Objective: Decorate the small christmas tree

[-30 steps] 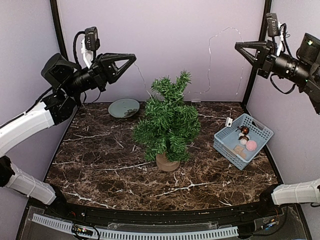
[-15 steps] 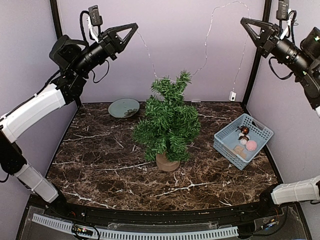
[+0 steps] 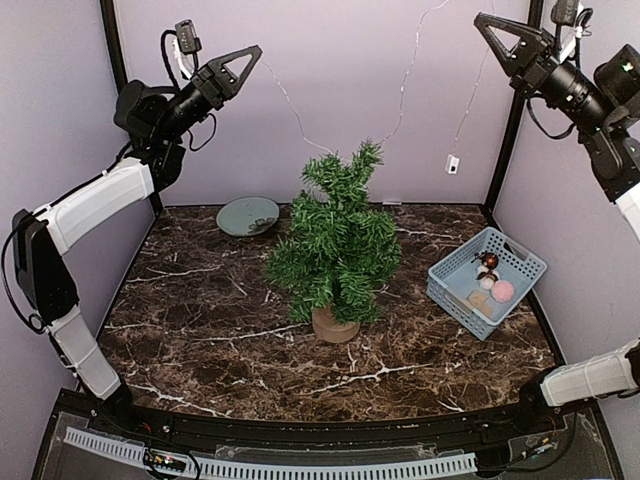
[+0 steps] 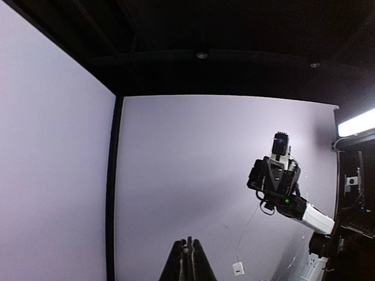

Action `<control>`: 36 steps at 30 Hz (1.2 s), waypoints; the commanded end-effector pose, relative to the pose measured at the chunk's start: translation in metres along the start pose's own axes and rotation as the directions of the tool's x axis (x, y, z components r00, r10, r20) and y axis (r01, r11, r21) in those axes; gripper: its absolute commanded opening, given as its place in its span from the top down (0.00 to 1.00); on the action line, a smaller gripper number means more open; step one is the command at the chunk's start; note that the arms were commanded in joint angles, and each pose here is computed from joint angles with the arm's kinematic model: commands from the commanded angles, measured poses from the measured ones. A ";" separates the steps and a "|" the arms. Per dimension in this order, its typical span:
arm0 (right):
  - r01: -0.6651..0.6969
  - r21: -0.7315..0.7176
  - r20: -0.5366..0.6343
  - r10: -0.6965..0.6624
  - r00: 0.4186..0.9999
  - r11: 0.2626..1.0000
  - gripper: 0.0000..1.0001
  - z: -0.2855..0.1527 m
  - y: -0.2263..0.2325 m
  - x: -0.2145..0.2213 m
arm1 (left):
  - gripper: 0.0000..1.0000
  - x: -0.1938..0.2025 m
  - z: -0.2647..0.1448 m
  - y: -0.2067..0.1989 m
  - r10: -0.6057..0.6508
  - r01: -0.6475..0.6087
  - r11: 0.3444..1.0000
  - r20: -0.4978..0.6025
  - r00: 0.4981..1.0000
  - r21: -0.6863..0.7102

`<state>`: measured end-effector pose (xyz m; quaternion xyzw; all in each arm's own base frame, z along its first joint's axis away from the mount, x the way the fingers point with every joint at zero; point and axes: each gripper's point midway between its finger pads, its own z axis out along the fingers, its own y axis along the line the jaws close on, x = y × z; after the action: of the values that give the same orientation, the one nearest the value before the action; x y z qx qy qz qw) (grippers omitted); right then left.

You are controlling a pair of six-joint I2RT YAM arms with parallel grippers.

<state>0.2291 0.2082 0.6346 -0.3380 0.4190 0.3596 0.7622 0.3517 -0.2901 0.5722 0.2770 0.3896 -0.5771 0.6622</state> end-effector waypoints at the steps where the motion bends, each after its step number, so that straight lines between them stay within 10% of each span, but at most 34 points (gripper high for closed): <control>1: 0.023 -0.244 0.056 -0.010 0.998 0.970 1.00 -0.008 0.045 -0.024 | 1.00 -0.036 -0.012 -0.090 0.104 -0.105 0.952 0.020 0.994 0.288; 12: -0.174 -0.521 -0.115 0.134 0.984 0.836 1.00 -0.010 0.086 0.019 | 1.00 0.005 -0.015 -0.192 0.215 -0.092 0.824 -0.159 0.964 0.559; 24: -0.104 -0.650 0.011 0.146 0.989 0.753 1.00 -0.019 0.107 -0.034 | 1.00 -0.029 -0.015 -0.214 0.214 -0.141 0.771 -0.043 0.976 0.622; 36: -0.005 0.030 0.144 0.001 0.990 1.000 1.00 0.015 -0.019 -0.036 | 1.00 -0.075 0.021 -0.085 0.220 -0.230 0.970 0.117 0.968 0.080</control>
<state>0.1902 0.2301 0.6565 -0.4116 0.3320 0.4618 0.7121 0.2148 -0.3063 0.6283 0.4203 0.2590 -0.5595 0.6658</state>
